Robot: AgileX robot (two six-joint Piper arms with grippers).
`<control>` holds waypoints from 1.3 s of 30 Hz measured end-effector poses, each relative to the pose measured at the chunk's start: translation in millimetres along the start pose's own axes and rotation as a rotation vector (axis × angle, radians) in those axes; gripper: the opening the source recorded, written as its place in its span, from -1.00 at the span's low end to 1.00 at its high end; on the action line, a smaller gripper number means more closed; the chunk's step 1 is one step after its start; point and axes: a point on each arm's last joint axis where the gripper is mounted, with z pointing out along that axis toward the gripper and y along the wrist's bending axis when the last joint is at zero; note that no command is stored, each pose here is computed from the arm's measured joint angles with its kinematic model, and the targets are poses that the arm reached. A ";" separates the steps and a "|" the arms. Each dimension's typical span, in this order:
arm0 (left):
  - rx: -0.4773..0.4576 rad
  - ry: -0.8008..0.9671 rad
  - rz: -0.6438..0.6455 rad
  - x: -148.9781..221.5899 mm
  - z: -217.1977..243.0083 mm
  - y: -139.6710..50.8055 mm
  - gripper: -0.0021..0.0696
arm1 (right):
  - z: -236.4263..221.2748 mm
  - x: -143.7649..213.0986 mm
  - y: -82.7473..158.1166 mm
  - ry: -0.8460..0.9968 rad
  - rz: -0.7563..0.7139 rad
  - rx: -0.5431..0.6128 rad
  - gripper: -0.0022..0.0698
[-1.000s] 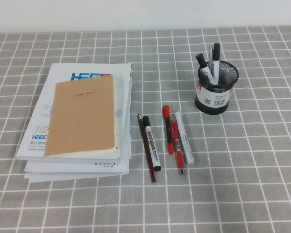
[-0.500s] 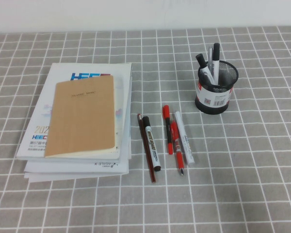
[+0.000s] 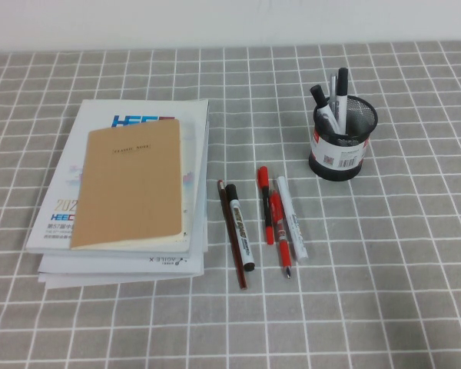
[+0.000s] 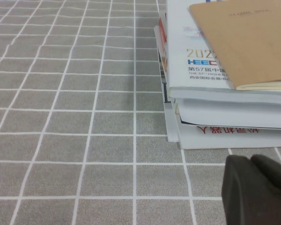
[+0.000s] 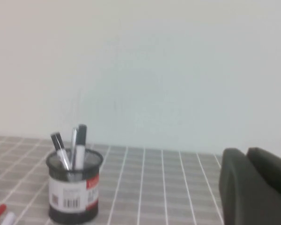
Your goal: Put the pen into the pen holder
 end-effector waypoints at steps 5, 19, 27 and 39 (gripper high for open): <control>0.000 0.000 0.000 0.0 0.0 0.0 -0.96 | -12.6 6.8 0.6 0.062 0.044 0.002 -0.97; 0.000 0.000 0.000 0.0 0.0 0.0 -0.96 | -25.3 49.3 5.3 0.403 0.162 -0.001 -0.97; 0.000 0.000 0.000 0.0 0.0 0.0 -0.96 | -29.2 57.9 -1.2 0.494 0.169 0.101 -0.97; 0.000 0.000 0.000 0.0 0.0 0.0 -0.96 | -29.2 57.8 -0.1 0.494 0.204 0.098 -0.97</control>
